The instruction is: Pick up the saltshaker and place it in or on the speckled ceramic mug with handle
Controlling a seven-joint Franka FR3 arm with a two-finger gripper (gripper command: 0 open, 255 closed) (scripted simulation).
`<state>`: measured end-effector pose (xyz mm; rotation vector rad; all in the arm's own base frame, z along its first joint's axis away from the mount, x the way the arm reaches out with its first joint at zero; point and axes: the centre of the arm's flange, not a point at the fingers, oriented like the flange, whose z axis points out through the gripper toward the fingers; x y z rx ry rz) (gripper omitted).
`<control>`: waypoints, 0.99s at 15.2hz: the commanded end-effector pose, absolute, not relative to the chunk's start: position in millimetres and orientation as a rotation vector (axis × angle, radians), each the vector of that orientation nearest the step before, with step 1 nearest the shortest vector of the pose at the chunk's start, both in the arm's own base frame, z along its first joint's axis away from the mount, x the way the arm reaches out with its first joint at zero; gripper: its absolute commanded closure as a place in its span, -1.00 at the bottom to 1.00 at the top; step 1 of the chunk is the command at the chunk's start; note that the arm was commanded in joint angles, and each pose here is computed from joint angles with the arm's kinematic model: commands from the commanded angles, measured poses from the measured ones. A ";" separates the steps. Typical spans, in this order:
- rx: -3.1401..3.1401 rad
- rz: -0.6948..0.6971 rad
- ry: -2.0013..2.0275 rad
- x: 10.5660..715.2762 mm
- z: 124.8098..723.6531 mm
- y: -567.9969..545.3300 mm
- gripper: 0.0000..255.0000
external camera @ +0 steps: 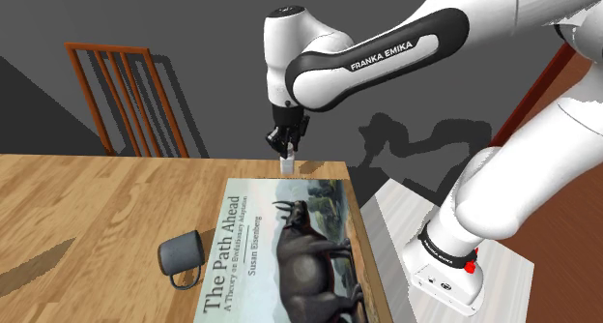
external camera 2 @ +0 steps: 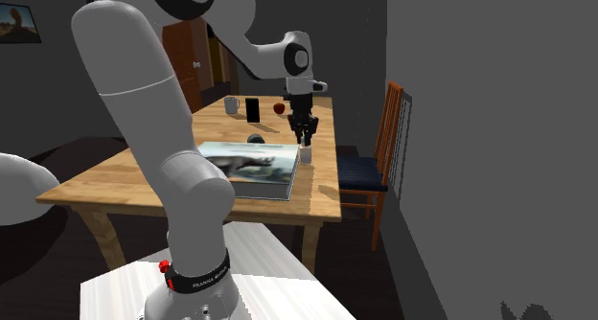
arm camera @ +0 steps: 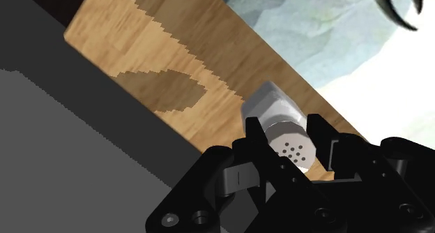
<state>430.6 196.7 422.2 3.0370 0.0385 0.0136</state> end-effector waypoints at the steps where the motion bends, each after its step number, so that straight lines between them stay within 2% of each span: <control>1: 3.037 0.013 0.039 429.9 432.0 195.9 1.00; 15: 3.037 0.013 0.039 429.9 505.9 195.9 1.00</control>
